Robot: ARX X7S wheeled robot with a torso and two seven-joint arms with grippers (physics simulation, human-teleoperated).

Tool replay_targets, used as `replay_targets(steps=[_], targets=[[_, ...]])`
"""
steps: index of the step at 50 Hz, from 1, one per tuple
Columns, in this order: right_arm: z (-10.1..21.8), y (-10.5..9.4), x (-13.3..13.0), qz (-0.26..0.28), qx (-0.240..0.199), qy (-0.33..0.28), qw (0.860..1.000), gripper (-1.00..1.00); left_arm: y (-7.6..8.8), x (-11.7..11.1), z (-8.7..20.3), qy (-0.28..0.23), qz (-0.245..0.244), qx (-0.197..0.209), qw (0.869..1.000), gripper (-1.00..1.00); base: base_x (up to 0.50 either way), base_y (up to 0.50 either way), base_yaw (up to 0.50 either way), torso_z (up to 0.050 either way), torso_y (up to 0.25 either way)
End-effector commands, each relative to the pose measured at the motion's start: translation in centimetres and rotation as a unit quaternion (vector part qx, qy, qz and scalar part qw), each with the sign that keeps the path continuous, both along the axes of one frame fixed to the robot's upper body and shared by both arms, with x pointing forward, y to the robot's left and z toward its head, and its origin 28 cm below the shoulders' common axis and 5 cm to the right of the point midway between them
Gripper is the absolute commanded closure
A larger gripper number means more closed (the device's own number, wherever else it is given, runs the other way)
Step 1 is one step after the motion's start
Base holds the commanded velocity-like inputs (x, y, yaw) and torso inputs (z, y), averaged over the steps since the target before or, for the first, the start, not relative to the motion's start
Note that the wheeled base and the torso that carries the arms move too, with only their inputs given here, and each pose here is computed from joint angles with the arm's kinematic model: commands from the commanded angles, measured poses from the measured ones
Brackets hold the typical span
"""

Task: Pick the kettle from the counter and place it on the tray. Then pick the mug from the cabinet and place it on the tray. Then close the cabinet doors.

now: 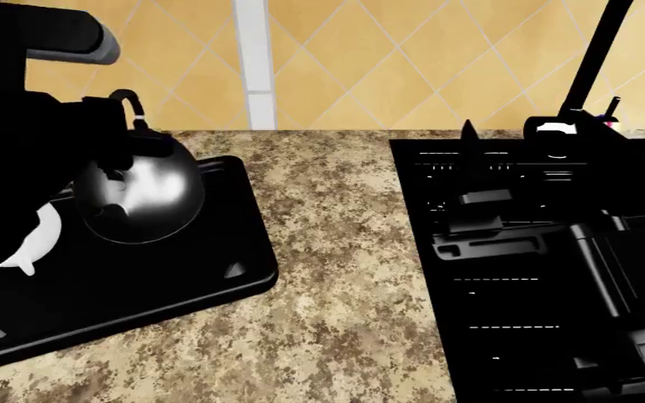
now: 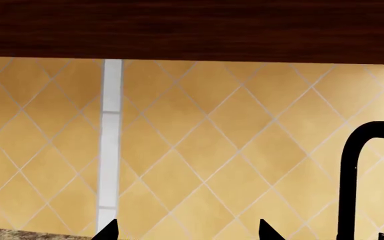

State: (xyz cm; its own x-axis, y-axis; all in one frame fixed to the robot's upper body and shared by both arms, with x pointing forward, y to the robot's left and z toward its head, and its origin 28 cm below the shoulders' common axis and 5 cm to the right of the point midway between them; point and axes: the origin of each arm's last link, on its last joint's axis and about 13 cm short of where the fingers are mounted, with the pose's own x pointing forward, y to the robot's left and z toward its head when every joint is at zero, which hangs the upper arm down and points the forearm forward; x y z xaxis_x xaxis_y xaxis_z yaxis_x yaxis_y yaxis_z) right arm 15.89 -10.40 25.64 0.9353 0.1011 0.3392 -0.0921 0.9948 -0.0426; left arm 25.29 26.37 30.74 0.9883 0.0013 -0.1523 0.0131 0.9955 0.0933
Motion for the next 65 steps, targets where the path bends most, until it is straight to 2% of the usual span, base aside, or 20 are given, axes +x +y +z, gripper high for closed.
replay_targets(steps=[1, 10, 11, 28, 37, 43, 46, 48, 52, 58, 61, 65], targets=[[-0.1, 0.1, 0.1, 0.001, 0.000, 0.005, 1.000, -1.00, 0.7, -0.1, -1.5, 0.013, 0.012, -0.007, 1.000, 1.00, 0.00, 0.00, 0.00, 0.000, 0.000], [-0.1, 0.2, 0.2, 0.002, 0.000, 0.007, 1.000, -1.00, 0.8, -0.1, -2.1, 0.022, 0.012, -0.010, 1.000, 1.00, 0.00, 0.00, 0.00, 0.000, 0.001], [-0.1, 0.2, 0.2, 0.002, 0.000, 0.007, 1.000, -1.00, 0.8, -0.1, -2.1, 0.023, 0.011, -0.010, 1.000, -1.00, 0.00, 0.00, 0.00, 0.000, 0.000], [-0.2, 0.2, 0.2, 0.003, 0.003, 0.009, 1.000, -1.00, 1.0, -0.2, -1.9, 0.021, 0.008, -0.017, 1.000, -1.00, 0.00, 0.00, 0.00, 0.000, 0.000], [-0.2, 0.2, 0.2, 0.004, 0.002, 0.008, 1.000, -1.00, 1.1, -1.8, 2.4, -0.082, -0.035, -0.069, 0.994, -1.00, 0.00, 0.00, 0.00, 0.000, 0.000], [0.0, 0.3, 0.2, 0.006, 0.000, 0.003, 1.000, -1.00, 1.3, -3.3, 4.9, -0.155, -0.030, -0.081, 0.984, -1.00, 0.00, 0.00, 0.00, 0.000, 0.000], [0.1, 0.4, 0.0, 0.008, -0.001, -0.003, 1.000, -1.00, 1.1, -4.5, 6.0, -0.217, -0.032, -0.089, 0.972, -1.00, 0.00, 0.00, 0.00, 0.000, 0.000], [0.3, 0.4, -0.1, 0.007, -0.002, -0.009, 1.000, -1.00, 0.8, -5.7, 6.2, -0.277, -0.036, -0.085, 0.957, -1.00, 0.00, 0.00, 0.00, 0.000, 0.000], [1.3, 0.6, -1.1, 0.012, -0.007, -0.032, 0.999, -1.00, 0.0, -8.4, 5.7, -0.341, -0.051, -0.088, 0.935, -1.00, 0.00, 0.00, 0.00, 0.000, 0.000], [3.4, 0.7, -3.2, -0.001, -0.031, -0.088, 0.996, -1.00, -0.2, -12.3, 3.8, -0.439, -0.029, -0.066, 0.896, -1.00, 0.00, 0.00, 0.00, 0.000, 0.000], [4.6, 0.4, -3.7, -0.006, -0.039, -0.113, 0.993, -1.00, -0.1, -14.2, 3.2, -0.470, -0.020, -0.065, 0.880, -1.00, 0.00, 0.00, 0.00, 0.000, 0.000], [6.2, 0.2, -4.4, -0.012, -0.048, -0.147, 0.988, -1.00, 0.1, -16.2, 3.4, -0.496, -0.015, -0.069, 0.866, -1.00, 0.00, 0.00, 0.00, 0.000, 0.000]])
